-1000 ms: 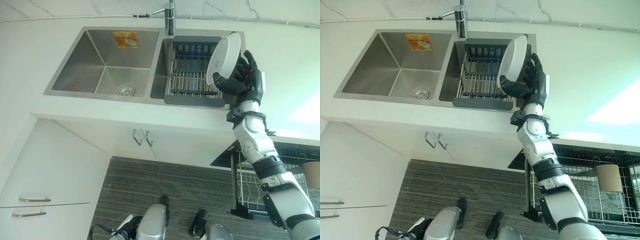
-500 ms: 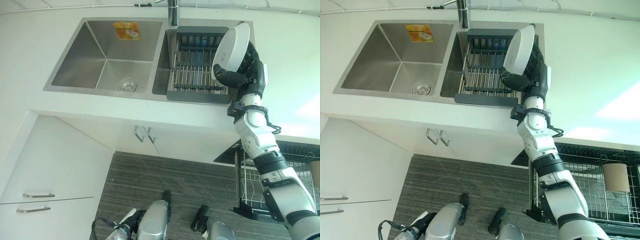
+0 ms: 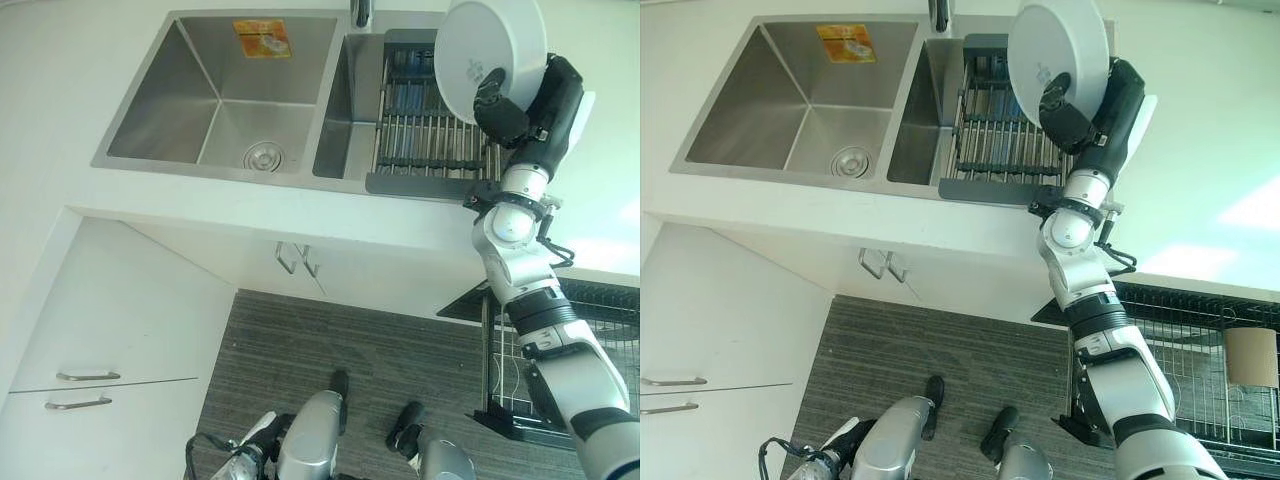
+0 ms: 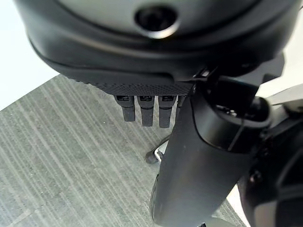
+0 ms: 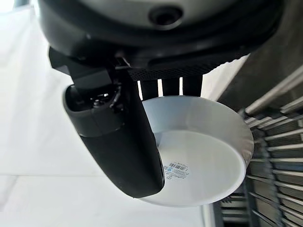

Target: Place the dishes in the dishwasher.

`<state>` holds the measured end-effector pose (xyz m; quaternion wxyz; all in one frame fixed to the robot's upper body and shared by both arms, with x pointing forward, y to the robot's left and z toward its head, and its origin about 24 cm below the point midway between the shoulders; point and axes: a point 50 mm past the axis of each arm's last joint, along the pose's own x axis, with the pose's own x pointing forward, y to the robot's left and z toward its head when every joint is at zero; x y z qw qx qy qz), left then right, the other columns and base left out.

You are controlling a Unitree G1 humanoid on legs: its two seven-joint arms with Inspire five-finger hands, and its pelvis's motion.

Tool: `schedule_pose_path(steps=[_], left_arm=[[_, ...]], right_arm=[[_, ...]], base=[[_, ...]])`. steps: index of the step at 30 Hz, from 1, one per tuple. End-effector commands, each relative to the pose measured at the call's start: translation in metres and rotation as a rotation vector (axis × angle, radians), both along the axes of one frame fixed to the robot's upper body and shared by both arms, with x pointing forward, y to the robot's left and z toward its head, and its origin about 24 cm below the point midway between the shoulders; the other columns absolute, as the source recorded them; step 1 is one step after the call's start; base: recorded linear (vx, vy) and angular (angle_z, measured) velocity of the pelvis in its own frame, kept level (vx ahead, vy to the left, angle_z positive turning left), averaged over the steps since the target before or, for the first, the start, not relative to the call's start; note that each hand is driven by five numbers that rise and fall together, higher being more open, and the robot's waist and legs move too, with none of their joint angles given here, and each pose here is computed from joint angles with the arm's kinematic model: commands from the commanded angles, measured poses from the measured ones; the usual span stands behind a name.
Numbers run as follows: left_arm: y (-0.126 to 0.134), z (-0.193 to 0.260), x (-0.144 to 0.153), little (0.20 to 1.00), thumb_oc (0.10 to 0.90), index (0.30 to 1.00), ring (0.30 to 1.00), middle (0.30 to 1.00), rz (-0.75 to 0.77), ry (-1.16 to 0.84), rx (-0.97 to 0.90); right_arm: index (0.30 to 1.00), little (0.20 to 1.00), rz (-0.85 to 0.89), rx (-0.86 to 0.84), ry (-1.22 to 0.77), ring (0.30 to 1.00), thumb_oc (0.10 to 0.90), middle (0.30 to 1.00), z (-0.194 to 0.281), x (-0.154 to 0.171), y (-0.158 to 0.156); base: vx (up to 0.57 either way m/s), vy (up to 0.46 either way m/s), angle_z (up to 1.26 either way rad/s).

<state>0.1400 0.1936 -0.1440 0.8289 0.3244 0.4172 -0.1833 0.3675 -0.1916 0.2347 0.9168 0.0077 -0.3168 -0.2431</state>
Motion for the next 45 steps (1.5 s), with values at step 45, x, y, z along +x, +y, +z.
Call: schedule_pose_path(steps=[45], left_arm=[[-0.02,0.054,0.079,0.9,0.8,0.9,0.9,0.9,-0.068,-0.424,0.074]], right_arm=[[0.3,0.3,0.313,-0.279,-0.221,0.3,0.4,0.3,-0.045,-0.123,-0.027]], base=[[-0.04,-0.033,-0.27]])
